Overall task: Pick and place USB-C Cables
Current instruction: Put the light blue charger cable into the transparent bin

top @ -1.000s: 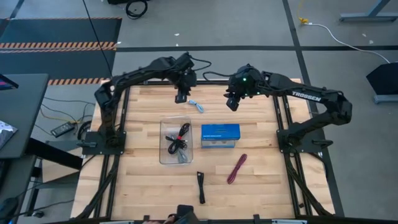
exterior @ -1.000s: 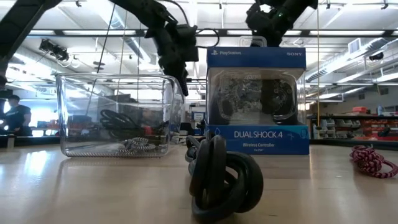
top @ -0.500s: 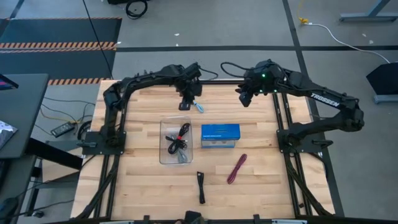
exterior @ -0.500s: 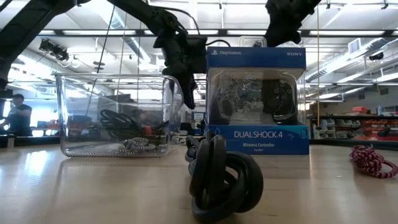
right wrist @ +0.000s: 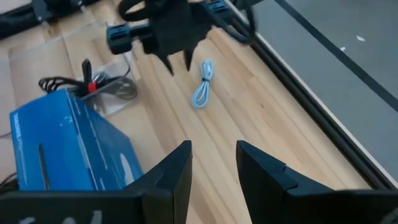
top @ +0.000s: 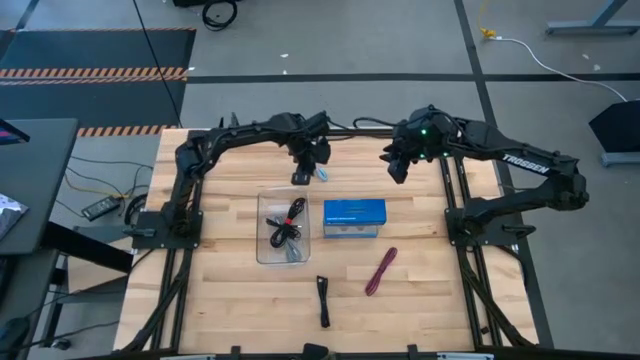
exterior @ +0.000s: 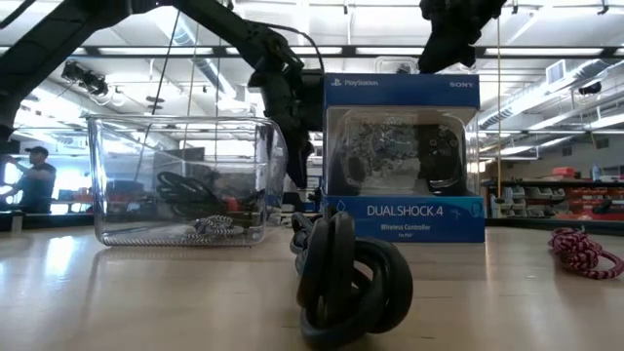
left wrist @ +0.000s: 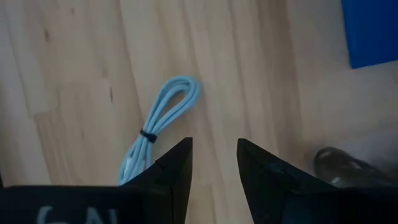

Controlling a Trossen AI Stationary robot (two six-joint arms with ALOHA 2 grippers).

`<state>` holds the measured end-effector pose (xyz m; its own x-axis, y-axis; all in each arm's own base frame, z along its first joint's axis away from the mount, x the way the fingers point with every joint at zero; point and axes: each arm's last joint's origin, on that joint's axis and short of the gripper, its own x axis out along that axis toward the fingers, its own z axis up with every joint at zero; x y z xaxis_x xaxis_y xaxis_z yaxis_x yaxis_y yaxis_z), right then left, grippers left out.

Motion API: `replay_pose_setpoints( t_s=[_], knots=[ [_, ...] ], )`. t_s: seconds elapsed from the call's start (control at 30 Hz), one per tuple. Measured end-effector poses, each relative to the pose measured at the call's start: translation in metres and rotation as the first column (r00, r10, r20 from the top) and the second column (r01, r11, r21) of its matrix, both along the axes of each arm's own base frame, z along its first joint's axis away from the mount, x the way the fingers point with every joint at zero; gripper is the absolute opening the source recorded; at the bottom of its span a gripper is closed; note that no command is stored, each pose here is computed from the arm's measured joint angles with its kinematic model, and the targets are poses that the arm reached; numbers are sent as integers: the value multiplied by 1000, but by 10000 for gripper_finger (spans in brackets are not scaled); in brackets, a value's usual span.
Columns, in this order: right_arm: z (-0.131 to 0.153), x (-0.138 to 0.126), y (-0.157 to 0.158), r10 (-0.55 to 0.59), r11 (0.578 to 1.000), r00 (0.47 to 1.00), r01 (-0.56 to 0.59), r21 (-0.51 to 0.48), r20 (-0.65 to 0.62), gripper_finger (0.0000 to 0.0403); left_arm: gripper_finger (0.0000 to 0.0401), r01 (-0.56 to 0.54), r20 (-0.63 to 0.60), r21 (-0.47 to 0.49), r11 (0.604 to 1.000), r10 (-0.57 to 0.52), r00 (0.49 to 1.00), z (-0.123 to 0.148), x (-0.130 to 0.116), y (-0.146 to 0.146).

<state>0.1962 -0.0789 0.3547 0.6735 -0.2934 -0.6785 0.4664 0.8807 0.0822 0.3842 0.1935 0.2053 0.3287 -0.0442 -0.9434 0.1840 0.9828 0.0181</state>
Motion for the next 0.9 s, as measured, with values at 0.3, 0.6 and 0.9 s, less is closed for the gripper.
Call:
replay_pose_setpoints(
  t_s=[0.3,0.6,0.9],
  knots=[
    [-2,3,6,37,999,999,-37,-5,-9,130,133,13,-38,16,1000,-12,999,-17,4,3],
    [-2,4,9,61,998,998,-62,-17,-9,130,133,-9,-62,62,998,13,998,-23,6,5],
    [-2,5,13,82,997,997,-82,-16,-8,130,133,-18,-66,127,992,27,997,-29,11,7]
  ],
)
